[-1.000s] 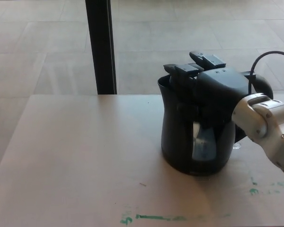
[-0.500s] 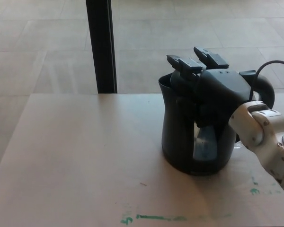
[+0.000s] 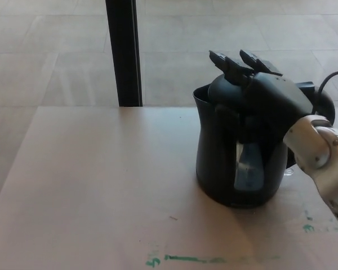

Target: The robot uses its right hand to push down on the lid of a kettle kept in the middle of the desk to close it

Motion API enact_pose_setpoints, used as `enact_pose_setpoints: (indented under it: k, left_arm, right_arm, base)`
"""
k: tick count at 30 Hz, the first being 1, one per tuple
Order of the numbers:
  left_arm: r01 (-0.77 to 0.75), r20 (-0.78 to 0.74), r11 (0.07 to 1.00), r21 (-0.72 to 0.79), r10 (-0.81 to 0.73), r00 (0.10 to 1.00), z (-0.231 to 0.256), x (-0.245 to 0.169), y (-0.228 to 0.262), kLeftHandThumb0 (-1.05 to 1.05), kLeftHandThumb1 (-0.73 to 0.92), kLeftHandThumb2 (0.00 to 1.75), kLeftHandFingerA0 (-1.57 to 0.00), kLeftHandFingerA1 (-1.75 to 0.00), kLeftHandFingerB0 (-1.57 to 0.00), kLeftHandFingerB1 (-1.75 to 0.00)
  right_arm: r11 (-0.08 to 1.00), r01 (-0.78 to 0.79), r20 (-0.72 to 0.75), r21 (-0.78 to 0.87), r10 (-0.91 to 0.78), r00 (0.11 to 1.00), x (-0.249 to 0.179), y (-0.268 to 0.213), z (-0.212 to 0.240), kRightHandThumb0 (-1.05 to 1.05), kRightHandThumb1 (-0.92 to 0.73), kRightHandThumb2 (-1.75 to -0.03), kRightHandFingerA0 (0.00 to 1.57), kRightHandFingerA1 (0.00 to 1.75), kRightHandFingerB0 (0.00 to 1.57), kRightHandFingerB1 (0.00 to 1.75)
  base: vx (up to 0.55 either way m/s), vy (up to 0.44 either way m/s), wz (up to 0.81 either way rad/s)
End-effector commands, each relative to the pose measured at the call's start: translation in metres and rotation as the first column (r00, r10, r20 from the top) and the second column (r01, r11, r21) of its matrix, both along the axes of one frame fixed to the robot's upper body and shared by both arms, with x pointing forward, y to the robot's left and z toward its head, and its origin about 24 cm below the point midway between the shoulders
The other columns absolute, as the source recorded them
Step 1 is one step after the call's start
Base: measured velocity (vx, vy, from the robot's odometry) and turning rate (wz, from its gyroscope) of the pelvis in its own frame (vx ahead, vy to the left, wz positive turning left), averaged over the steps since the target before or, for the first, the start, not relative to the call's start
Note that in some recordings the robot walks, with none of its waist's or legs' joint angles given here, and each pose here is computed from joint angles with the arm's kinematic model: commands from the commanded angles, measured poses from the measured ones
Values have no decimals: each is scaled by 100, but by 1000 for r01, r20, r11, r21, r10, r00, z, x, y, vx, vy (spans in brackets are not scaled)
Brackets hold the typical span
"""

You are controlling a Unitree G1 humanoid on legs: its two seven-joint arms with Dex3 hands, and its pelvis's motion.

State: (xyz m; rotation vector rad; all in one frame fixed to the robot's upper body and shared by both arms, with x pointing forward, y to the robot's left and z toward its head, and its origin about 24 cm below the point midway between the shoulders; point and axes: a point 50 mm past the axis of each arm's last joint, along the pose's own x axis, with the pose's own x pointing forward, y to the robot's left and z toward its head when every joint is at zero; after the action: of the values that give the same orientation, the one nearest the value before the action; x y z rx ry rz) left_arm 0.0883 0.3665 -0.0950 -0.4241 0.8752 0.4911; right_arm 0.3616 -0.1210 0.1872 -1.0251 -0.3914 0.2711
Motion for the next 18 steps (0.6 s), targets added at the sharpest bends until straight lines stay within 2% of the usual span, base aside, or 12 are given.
enact_pose_setpoints:
  k: [1, 2, 3, 5, 6, 8, 10, 11, 12, 13, 14, 18]
  left_arm:
    - [15, 15, 993, 116, -17, 1000, 12, 3, 19, -88, 92, 72, -41, -48, -34, -40]
    - [24, 13, 993, 118, -26, 1000, 12, 2, 19, -89, 92, 73, -41, -46, -34, -39]
    - [24, 9, 992, 125, -25, 1000, 12, 2, 19, -89, 92, 72, -43, -46, -36, -39]
    - [21, 12, 992, 127, -23, 1000, 13, 3, 20, -89, 92, 72, -43, -46, -36, -39]
    - [5, 15, 993, 117, -7, 1000, 12, 3, 19, -88, 92, 72, -43, -46, -36, -39]
    - [9, 13, 993, 120, -11, 1000, 13, 2, 20, -87, 92, 75, -43, -46, -34, -39]
    - [9, 11, 993, 120, -10, 1000, 12, 1, 21, -87, 92, 75, -43, -45, -34, -39]
    - [10, 8, 992, 124, -11, 1000, 13, 1, 21, -86, 92, 75, -43, -45, -34, -38]
    - [7, 5, 993, 122, -8, 1000, 12, 0, 20, -86, 92, 75, -43, -45, -34, -38]
    - [0, 4, 993, 118, -1, 1000, 12, 0, 20, -86, 92, 74, -43, -45, -35, -38]
    - [13, 4, 992, 125, -14, 1000, 12, -1, 21, -86, 92, 76, -42, -45, -34, -39]
    - [16, 2, 992, 128, -16, 1000, 12, -1, 21, -89, 92, 77, -45, -48, -36, -41]
  right_arm:
    - [935, 3, -280, 355, 103, 954, -14, -43, 45, -100, -91, -128, 0, 11, 0, 7]
    - [902, 17, -246, 432, 100, 964, -18, -53, 57, -83, -80, -123, 0, 19, 0, 20]
    - [847, 33, -238, 531, 112, 965, -22, -64, 69, -88, -79, -121, 0, 15, 0, 16]
    - [840, 33, -239, 541, 116, 964, -22, -64, 70, -88, -79, -121, 0, 15, 0, 16]
    - [832, 21, -183, 554, 97, 978, -30, -79, 83, -90, -85, -124, 0, 12, 0, 16]
    - [810, 72, -133, 581, 7, 991, -44, -112, 92, -93, -84, -124, 5, 12, 9, 19]
    - [790, 83, -122, 608, -11, 992, -50, -126, 94, -92, -83, -123, 7, 13, 8, 20]
    - [772, 99, -117, 628, -33, 993, -54, -134, 95, -77, -74, -120, 0, 26, 2, 29]
    - [743, 124, -114, 658, -64, 991, -60, -148, 96, -87, -80, -120, 4, 21, 13, 27]
    - [728, 137, -106, 672, -89, 990, -67, -160, 96, -75, -75, -120, 0, 28, 5, 31]
    - [706, 173, -101, 687, -143, 985, -79, -184, 93, -87, -91, -83, 4, 26, 7, 26]
    - [629, 214, -84, 747, -231, 969, -97, -209, 88, -82, -92, -78, 11, 31, 11, 30]
  base:
    - [0, 0, 0]
    - [0, 0, 0]
    - [0, 0, 0]
    - [0, 0, 0]
    - [0, 0, 0]
    - [0, 0, 0]
    - [0, 0, 0]
    - [0, 0, 0]
    - [0, 0, 0]
    - [0, 0, 0]
    - [0, 0, 0]
    - [0, 0, 0]
